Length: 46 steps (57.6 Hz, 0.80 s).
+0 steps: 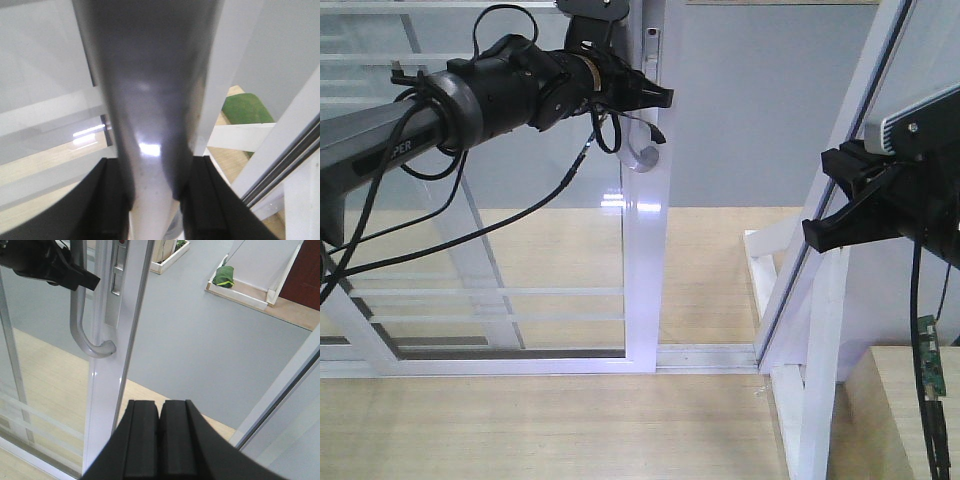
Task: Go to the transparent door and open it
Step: 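Slide the door open by pulling the handle with the left gripper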
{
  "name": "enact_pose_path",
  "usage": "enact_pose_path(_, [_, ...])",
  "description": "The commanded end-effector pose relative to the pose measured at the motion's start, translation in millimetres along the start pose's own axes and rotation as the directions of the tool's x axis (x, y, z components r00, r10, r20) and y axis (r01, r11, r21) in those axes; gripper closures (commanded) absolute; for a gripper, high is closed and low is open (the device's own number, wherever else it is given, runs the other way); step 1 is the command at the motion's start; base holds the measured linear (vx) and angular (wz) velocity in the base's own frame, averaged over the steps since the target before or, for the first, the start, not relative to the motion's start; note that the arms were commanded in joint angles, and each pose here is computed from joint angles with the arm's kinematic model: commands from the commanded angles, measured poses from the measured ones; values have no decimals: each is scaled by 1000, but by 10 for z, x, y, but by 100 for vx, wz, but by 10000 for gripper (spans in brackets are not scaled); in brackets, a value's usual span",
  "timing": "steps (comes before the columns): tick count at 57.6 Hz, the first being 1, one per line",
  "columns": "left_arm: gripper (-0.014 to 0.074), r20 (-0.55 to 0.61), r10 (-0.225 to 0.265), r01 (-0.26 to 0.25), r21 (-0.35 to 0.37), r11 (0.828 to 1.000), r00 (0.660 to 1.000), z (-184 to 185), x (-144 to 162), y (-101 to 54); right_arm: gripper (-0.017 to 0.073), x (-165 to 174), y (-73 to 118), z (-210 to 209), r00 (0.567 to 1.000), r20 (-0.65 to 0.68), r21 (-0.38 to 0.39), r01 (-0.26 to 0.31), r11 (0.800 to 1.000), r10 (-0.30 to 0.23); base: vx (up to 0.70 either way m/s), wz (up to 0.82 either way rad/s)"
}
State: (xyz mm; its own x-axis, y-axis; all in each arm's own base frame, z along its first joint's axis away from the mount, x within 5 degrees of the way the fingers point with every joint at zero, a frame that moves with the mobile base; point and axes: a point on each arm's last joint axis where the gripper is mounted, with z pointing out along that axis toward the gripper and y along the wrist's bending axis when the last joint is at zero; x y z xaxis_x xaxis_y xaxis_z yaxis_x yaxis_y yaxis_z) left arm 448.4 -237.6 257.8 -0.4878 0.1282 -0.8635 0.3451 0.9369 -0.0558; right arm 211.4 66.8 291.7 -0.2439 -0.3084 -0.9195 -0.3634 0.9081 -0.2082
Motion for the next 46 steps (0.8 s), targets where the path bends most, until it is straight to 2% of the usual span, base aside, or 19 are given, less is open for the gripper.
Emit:
enact_pose_path(1, [594, 267, 46, -37, -37, 999, 963, -347, -596, 419, 560, -190, -63, -62, 993, 121, 42, 2, 999, -7, 0, 0])
enact_pose_path(18, [594, 277, 30, -3, -97, 995, 961, -450, -677, 727, 560, -190, -63, -62, 993, 121, 41, -1, 999, -4, 0, 0])
enact_pose_path(34, [594, 262, 16, 22, -141, 990, 965, -483, -682, 932, 560, -196, -65, -63, 992, 128, 44, -1, 999, -4, 0, 1])
enact_pose_path(42, [592, 269, 43, 2, -165, 986, 962, -538, -718, 996, 560, -199, -66, -64, 991, 131, 45, -1, 999, -5, -2, 3])
enact_pose_path(46, [592, 285, 75, -22, -184, 983, 956, -607, -771, 1038, 560, -204, -68, -64, 991, 137, 47, -2, 999, -5, -3, 3])
